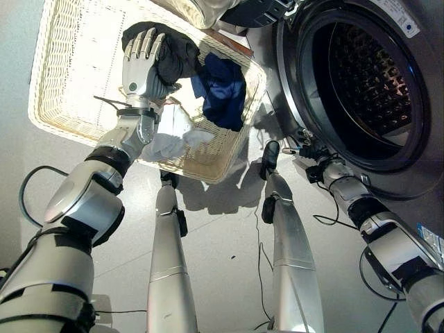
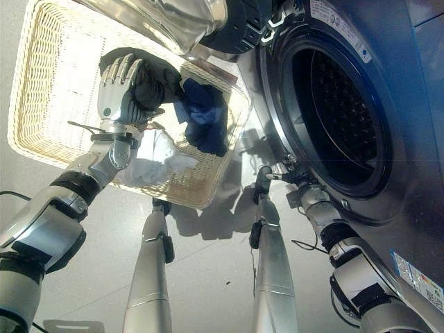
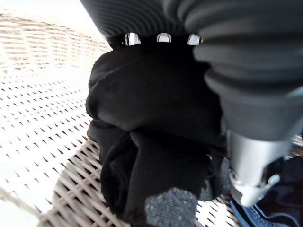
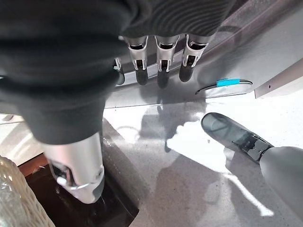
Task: Put the clothes into the washing machine.
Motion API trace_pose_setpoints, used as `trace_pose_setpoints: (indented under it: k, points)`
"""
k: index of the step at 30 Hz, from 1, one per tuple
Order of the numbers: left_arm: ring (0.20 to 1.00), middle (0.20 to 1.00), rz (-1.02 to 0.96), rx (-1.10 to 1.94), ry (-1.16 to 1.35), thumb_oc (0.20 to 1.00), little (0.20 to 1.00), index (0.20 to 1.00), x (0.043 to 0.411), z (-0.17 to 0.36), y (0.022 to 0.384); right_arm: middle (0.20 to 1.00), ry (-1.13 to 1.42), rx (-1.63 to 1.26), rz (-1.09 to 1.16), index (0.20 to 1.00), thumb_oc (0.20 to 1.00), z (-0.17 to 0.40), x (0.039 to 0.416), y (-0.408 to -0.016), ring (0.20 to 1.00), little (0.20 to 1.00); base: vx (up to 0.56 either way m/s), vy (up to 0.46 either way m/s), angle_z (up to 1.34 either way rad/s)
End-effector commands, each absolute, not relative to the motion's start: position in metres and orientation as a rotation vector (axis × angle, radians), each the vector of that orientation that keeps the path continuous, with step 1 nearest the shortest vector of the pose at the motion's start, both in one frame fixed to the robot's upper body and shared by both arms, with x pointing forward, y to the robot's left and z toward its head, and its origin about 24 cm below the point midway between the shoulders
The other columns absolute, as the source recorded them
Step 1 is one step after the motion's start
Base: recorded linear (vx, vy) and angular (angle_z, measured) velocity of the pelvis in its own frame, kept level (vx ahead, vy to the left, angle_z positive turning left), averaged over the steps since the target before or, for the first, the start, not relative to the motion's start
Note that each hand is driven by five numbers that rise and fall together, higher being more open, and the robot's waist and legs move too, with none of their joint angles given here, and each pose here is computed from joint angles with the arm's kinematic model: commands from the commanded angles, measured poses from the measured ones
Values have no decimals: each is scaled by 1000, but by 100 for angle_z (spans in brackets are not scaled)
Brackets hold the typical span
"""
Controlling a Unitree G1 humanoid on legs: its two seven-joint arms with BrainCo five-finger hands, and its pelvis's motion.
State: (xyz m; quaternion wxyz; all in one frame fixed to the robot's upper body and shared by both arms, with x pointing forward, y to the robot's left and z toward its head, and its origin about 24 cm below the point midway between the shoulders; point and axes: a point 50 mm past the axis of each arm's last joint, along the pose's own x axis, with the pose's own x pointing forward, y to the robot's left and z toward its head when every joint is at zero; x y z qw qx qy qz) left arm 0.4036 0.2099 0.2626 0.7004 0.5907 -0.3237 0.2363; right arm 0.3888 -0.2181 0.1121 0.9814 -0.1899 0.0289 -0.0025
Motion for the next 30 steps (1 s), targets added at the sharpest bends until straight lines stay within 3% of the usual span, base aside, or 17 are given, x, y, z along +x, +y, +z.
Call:
trace_pose_setpoints:
  k: [1, 2, 21, 30]
  points:
    - [241, 241, 527, 1290, -549, 241, 241, 241, 405, 242, 230, 1000, 45, -371, 0, 1000, 1000, 106, 384, -217, 1000, 1000, 0, 0, 0]
    - [200, 200, 519, 1291, -544, 200, 200, 200, 406, 242, 229, 1000, 45, -372, 0, 1000, 1000, 106, 384, -217, 1000, 1000, 0, 0, 0]
    - [200, 200, 487, 1234, -493, 200, 200, 200, 406, 231, 231, 1000, 2, -355, 24, 1000, 1000, 112, 383, -211, 1000, 1000, 0, 0, 0]
    - [200, 200, 531, 797, -573, 200, 200, 200, 395, 226, 235, 1000, -85, -101, 97, 1000, 1000, 122, 379, -194, 1000, 1000, 0, 0, 0]
